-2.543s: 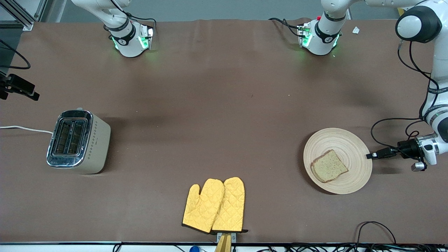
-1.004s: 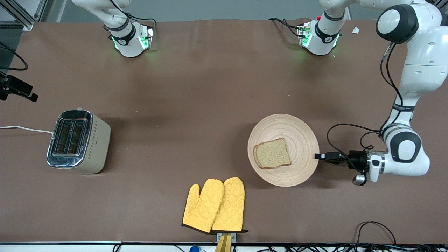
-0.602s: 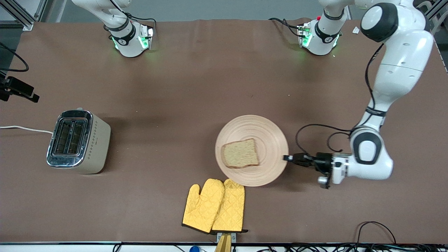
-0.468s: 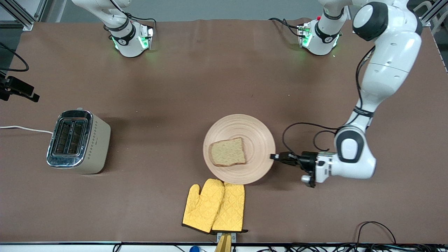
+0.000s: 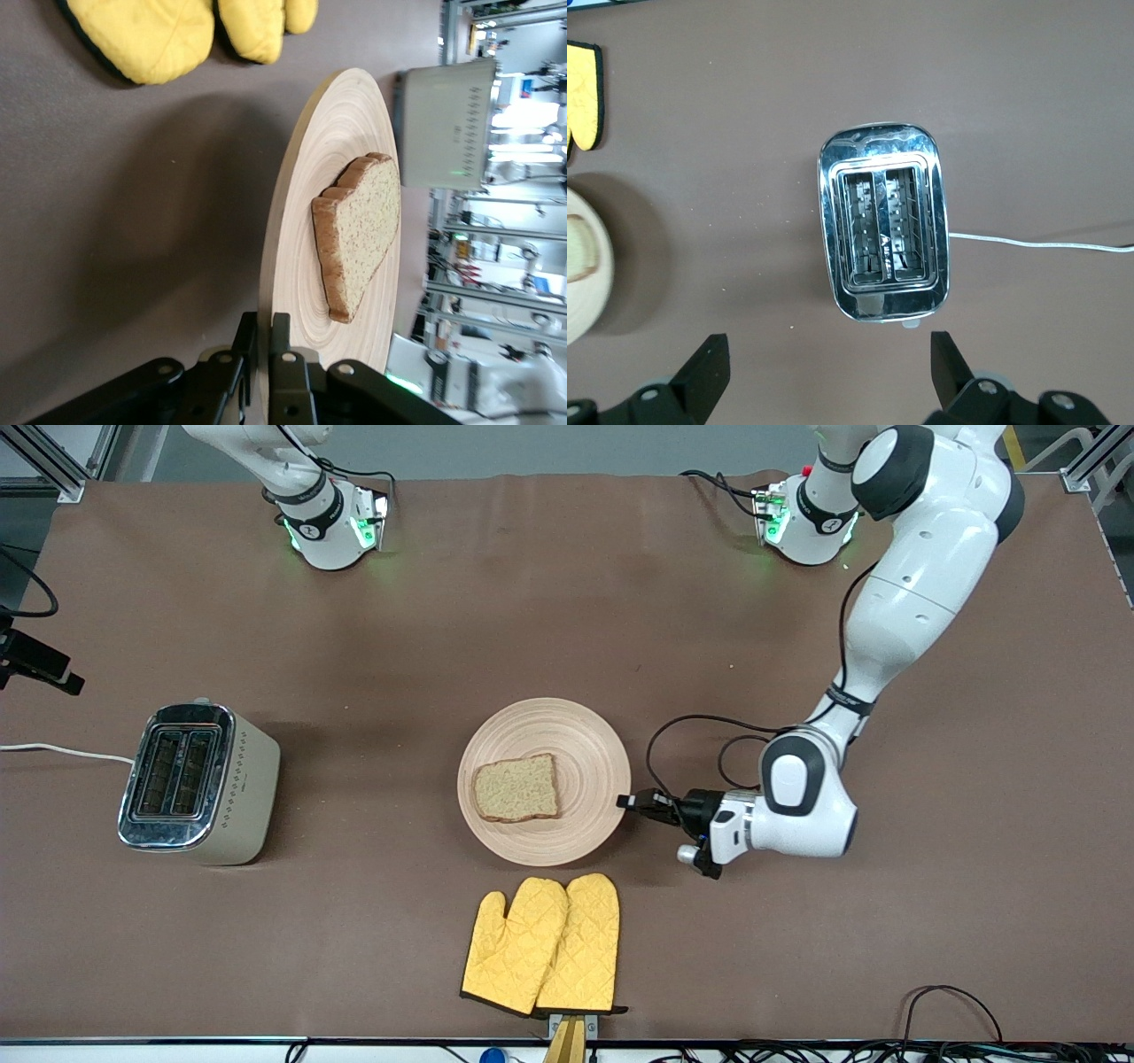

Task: Move plate and put bread in toaster

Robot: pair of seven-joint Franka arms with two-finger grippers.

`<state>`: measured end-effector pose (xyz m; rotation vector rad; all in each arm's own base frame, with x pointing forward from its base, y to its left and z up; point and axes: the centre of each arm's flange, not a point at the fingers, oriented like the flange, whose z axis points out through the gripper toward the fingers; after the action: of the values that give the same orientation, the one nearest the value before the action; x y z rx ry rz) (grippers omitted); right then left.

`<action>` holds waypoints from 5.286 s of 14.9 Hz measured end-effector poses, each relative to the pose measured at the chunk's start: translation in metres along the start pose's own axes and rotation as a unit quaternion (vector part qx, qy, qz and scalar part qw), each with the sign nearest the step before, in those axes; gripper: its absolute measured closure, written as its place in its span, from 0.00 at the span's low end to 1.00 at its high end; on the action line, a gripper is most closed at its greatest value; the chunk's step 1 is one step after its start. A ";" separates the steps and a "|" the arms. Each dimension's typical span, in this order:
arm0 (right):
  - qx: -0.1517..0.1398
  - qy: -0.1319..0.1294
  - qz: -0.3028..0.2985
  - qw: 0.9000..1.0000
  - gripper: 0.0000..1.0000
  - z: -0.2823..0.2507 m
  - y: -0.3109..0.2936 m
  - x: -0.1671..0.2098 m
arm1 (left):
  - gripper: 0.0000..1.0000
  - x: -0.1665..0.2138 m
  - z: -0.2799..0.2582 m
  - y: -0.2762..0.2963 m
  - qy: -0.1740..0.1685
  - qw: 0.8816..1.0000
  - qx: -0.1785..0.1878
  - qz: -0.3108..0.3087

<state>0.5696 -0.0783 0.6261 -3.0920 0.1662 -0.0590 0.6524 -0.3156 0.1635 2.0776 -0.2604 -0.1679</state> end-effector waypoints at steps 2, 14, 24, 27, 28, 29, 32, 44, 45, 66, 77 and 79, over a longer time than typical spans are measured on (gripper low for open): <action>0.015 0.001 -0.006 1.000 0.00 0.005 -0.011 0.004 | 0.91 -0.004 0.022 -0.005 0.008 1.000 0.015 -0.003; 0.060 0.021 -0.031 0.997 0.00 0.213 -0.162 0.034 | 0.28 0.020 -0.028 -0.001 0.078 0.991 0.046 -0.095; 0.045 0.001 -0.028 0.999 0.03 0.377 -0.305 -0.012 | 0.00 0.037 -0.250 0.087 0.194 0.938 0.250 -0.140; 0.065 -0.002 -0.003 0.998 0.16 0.379 -0.305 -0.008 | 0.00 0.017 -0.276 0.136 0.155 0.910 0.368 -0.108; 0.070 0.000 -0.001 0.998 0.16 0.376 -0.308 -0.006 | 0.00 0.007 -0.285 0.154 0.141 0.898 0.405 -0.098; 0.073 0.003 -0.002 0.997 0.22 0.373 -0.311 -0.005 | 0.00 -0.003 -0.296 0.172 0.129 0.888 0.431 -0.093; 0.076 0.004 -0.022 0.997 0.30 0.372 -0.337 -0.014 | 0.00 -0.037 -0.335 0.226 0.118 0.873 0.464 -0.095; 0.049 0.007 -0.071 0.996 0.45 0.398 -0.361 -0.025 | 0.00 -0.175 -0.422 0.315 0.079 0.851 0.514 -0.071; 0.047 0.006 -0.071 0.996 0.45 0.401 -0.360 -0.025 | 0.00 -0.180 -0.421 0.316 0.075 0.851 0.515 -0.073; 0.035 -0.004 -0.086 0.996 0.93 0.421 -0.373 -0.033 | 0.00 -0.189 -0.432 0.296 0.053 0.865 0.488 -0.110; -0.221 -0.009 -0.117 0.968 0.95 0.179 -0.278 0.050 | 0.00 -0.193 -0.433 0.295 0.038 0.865 0.487 -0.120; -0.280 -0.010 -0.122 0.952 0.95 0.163 -0.245 0.058 | 0.00 -0.193 -0.433 0.298 0.040 0.865 0.487 -0.118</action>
<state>0.6596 0.1656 0.4765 -3.6591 -0.2506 0.0171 0.5290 -0.0474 0.6392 3.1232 -0.0180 -0.0999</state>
